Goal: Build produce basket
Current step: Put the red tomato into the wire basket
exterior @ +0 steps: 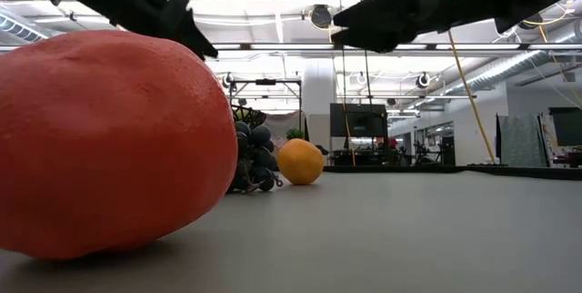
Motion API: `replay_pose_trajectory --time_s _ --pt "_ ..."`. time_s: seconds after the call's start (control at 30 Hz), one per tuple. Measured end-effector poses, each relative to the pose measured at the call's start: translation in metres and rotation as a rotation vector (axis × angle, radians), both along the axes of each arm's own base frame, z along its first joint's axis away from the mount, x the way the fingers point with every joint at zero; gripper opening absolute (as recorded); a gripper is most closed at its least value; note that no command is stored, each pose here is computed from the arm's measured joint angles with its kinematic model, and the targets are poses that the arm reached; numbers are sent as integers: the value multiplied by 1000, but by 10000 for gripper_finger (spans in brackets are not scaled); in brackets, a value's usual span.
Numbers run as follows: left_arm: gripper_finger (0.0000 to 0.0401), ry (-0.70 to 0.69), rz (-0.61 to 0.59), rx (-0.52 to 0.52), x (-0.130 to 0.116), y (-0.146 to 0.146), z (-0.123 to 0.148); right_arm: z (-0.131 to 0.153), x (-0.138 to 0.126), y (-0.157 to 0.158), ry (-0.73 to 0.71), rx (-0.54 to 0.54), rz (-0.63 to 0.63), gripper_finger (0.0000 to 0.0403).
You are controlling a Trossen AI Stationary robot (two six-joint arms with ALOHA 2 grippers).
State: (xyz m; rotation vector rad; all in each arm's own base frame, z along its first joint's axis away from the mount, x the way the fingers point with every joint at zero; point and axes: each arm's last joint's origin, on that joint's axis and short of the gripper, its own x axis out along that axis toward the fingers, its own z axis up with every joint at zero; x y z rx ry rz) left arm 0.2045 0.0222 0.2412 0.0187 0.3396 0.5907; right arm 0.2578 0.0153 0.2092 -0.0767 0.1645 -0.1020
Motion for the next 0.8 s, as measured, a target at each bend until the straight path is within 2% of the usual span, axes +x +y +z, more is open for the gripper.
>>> replay_pose_trajectory --time_s 0.23,0.37,0.43,0.6,0.8 --pt "310 -57 -13 6 -8 -3 11 -14 3 -3 74 110 -33 359" --pt "310 -61 -16 14 -10 -3 13 -21 3 3 178 280 -66 359" --pt "310 -61 -17 14 -10 -3 13 -22 1 16 284 326 -56 359" --pt "310 -48 -21 19 -10 -3 12 -6 0 56 435 346 -9 356" --pt "310 -25 -21 19 -11 -3 10 29 -10 95 614 354 1 353"
